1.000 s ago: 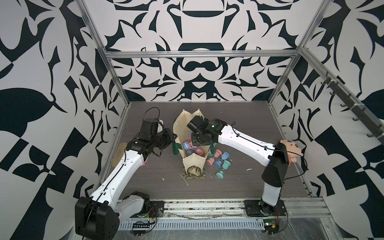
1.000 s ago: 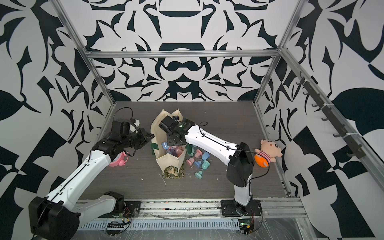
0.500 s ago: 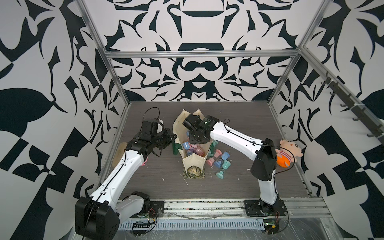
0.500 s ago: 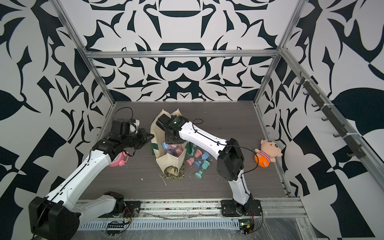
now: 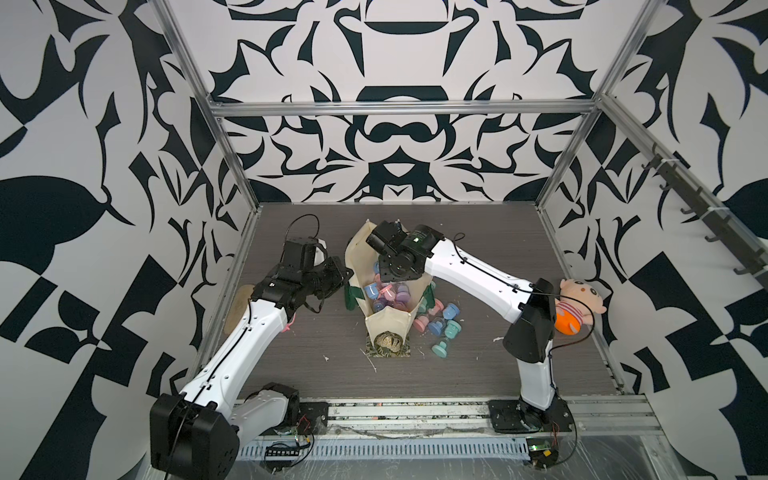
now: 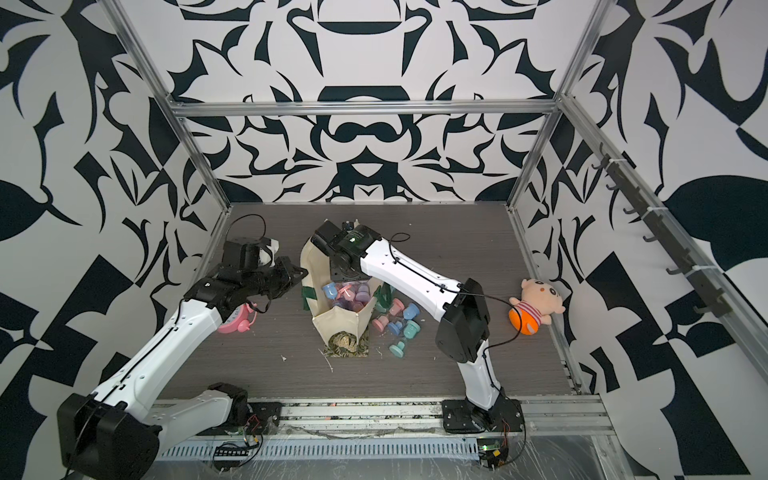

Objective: Put the hourglass into the canvas bag
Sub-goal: Place the hourglass in the canvas bag, then pick up the hourglass from the center of the board.

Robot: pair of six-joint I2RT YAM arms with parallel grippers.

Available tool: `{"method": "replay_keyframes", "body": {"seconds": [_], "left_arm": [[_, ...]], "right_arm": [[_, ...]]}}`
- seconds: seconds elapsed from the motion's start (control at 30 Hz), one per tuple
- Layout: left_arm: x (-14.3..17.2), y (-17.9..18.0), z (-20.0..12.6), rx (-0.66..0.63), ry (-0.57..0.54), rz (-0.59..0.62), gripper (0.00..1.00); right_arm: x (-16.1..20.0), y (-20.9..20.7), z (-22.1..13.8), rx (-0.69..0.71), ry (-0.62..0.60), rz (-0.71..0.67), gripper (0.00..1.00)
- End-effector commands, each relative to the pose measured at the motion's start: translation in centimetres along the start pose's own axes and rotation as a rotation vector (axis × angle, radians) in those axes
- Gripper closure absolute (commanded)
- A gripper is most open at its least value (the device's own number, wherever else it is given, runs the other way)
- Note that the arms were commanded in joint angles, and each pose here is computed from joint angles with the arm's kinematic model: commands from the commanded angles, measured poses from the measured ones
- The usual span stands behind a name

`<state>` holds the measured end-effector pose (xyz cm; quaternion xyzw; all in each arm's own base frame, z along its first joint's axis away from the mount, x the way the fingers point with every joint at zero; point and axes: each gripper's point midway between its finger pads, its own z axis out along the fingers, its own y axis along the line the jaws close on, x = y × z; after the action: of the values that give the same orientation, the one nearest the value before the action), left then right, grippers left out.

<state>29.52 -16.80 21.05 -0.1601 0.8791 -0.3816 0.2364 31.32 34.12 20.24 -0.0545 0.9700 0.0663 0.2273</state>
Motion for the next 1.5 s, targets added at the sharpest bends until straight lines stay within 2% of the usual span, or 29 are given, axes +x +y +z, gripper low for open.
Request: {"method": "replay_keyframes", "body": {"seconds": [0.0, 0.2, 0.33, 0.5, 0.67, 0.8, 1.07, 1.27, 1.47], "left_arm": [[-0.2, -0.5, -0.2, 0.005, 0.008, 0.011, 0.98], [-0.3, -0.7, -0.4, 0.01, 0.002, 0.013, 0.96], [-0.1, -0.6, -0.3, 0.014, 0.007, 0.008, 0.96], [0.0, -0.7, -0.6, 0.022, 0.002, 0.007, 0.96], [0.1, -0.6, -0.6, 0.021, 0.004, 0.0, 0.95], [0.3, -0.4, -0.4, 0.03, 0.009, -0.014, 0.95], [0.5, -0.3, -0.4, 0.029, 0.008, -0.018, 0.95], [0.5, -0.1, -0.4, 0.028, 0.008, -0.021, 0.95], [0.5, -0.1, -0.3, 0.027, 0.008, -0.021, 0.95]], "right_arm": [[-2.2, 0.7, -5.7, -0.091, -0.129, 0.0, 0.48], [-3.0, -0.7, -10.0, -0.136, -0.25, 0.02, 0.48], [-2.8, -4.4, -11.6, -0.097, -0.36, 0.081, 0.46], [-1.0, -10.3, -9.9, -0.054, -0.341, 0.221, 0.46], [2.2, -16.4, -6.5, 0.025, -0.302, 0.368, 0.46], [5.0, -19.3, -3.6, 0.05, -0.222, 0.45, 0.46], [8.9, -19.0, 1.1, 0.025, -0.039, 0.43, 0.5], [9.7, -18.2, 3.1, 0.02, 0.032, 0.42, 0.52], [9.3, -16.5, 4.1, -0.049, 0.054, 0.401, 0.53]]}}
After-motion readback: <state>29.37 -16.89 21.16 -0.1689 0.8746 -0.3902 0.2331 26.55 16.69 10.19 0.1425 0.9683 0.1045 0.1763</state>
